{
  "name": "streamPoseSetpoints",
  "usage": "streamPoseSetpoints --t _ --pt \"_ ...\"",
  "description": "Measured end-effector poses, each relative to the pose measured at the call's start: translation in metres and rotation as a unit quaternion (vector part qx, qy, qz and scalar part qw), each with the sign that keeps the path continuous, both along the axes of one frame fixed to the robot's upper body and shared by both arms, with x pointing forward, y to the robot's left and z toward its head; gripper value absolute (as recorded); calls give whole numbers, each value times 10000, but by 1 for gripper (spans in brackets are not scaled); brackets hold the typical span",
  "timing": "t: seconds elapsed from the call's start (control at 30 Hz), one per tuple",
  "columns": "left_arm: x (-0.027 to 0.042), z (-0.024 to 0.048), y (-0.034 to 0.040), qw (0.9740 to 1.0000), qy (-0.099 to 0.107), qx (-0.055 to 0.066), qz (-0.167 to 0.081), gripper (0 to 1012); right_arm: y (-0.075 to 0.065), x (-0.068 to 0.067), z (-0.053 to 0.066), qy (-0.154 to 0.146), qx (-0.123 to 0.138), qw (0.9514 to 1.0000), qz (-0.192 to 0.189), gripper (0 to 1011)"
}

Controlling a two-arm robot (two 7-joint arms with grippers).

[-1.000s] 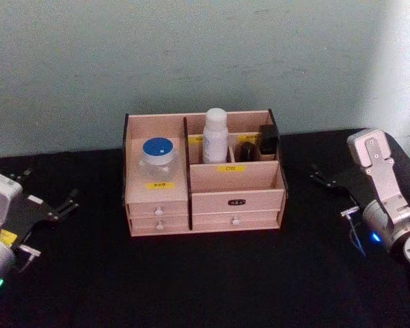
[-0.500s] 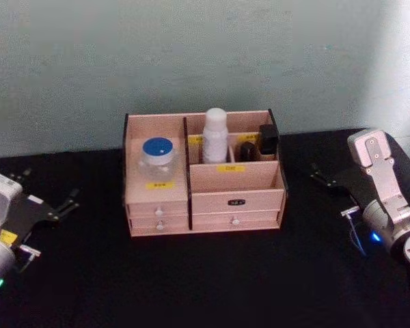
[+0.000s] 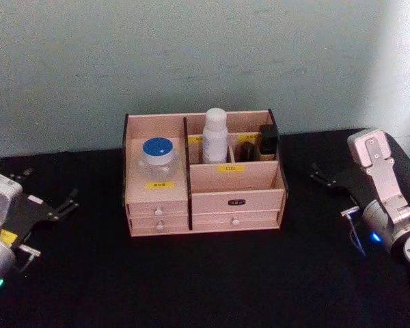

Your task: Pick up the facial cleanser and watermelon frost from the table and place them into the tiered storage box.

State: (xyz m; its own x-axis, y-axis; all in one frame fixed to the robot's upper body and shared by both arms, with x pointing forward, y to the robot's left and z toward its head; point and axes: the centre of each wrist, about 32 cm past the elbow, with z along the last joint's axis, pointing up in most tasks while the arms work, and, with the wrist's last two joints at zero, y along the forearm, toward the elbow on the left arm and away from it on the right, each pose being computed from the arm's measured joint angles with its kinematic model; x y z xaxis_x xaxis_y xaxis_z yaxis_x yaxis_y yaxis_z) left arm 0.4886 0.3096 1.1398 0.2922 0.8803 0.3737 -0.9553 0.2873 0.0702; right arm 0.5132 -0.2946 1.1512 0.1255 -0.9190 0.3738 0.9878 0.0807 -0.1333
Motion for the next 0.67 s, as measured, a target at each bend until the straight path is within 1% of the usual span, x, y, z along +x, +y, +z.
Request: streamPoseSetpoints --t 0.67 --pt "0 0 0 10000 0 0 0 1001 0 0 0 0 0 10000 0 1000"
